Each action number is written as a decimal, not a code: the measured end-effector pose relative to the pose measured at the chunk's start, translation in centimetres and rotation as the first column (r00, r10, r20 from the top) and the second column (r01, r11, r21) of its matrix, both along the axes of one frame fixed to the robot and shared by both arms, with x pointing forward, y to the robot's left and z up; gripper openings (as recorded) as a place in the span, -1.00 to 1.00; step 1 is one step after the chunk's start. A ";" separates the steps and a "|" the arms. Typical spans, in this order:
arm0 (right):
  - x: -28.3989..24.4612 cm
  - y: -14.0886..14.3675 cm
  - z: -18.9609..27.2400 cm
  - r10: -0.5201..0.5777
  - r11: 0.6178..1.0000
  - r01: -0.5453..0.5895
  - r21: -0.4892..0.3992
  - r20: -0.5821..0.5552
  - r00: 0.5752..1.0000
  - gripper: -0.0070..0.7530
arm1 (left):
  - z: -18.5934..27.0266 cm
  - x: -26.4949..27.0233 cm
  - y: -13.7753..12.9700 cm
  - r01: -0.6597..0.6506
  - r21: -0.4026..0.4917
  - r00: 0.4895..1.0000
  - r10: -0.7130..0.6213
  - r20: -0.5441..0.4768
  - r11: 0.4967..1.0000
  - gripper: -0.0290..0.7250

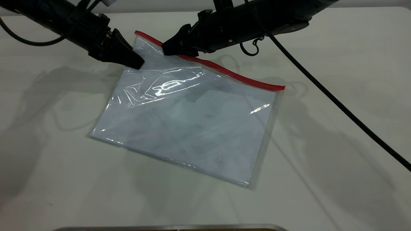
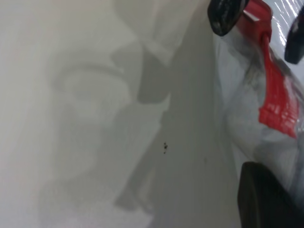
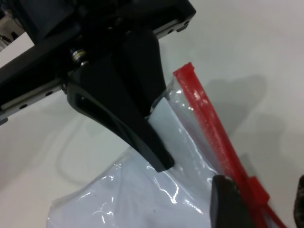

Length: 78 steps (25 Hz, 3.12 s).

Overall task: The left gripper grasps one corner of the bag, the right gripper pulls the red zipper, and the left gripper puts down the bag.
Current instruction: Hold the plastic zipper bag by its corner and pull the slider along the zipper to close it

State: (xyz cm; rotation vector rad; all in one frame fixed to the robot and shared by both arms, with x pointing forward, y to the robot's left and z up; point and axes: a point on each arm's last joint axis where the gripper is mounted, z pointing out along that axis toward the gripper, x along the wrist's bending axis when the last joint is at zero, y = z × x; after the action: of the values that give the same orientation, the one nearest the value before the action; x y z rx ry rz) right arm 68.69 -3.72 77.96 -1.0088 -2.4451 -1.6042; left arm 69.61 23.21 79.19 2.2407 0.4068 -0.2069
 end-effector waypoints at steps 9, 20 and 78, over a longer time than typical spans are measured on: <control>-0.1 0.1 0.1 0.007 1.000 -0.007 0.009 -0.002 1.000 -0.44 | 0.0 0.0 0.0 0.001 0.000 1.000 -0.001 0.001 1.000 -0.79; -0.1 0.1 0.1 0.007 1.000 -0.007 0.010 -0.004 1.000 -0.89 | 0.1 0.1 -0.1 -0.017 -0.021 1.000 0.017 -0.007 1.000 -0.79; 0.6 -14.1 -1.4 0.173 0.934 -0.262 -0.242 -0.333 0.927 -0.81 | 3.7 2.6 3.7 -0.262 -0.486 0.941 0.332 0.061 0.834 -0.79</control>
State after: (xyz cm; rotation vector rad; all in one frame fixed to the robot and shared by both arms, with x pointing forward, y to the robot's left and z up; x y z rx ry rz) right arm 69.34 -17.79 76.60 -0.8927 -2.5002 -0.9657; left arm 72.20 26.88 82.86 1.6711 0.5567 0.0237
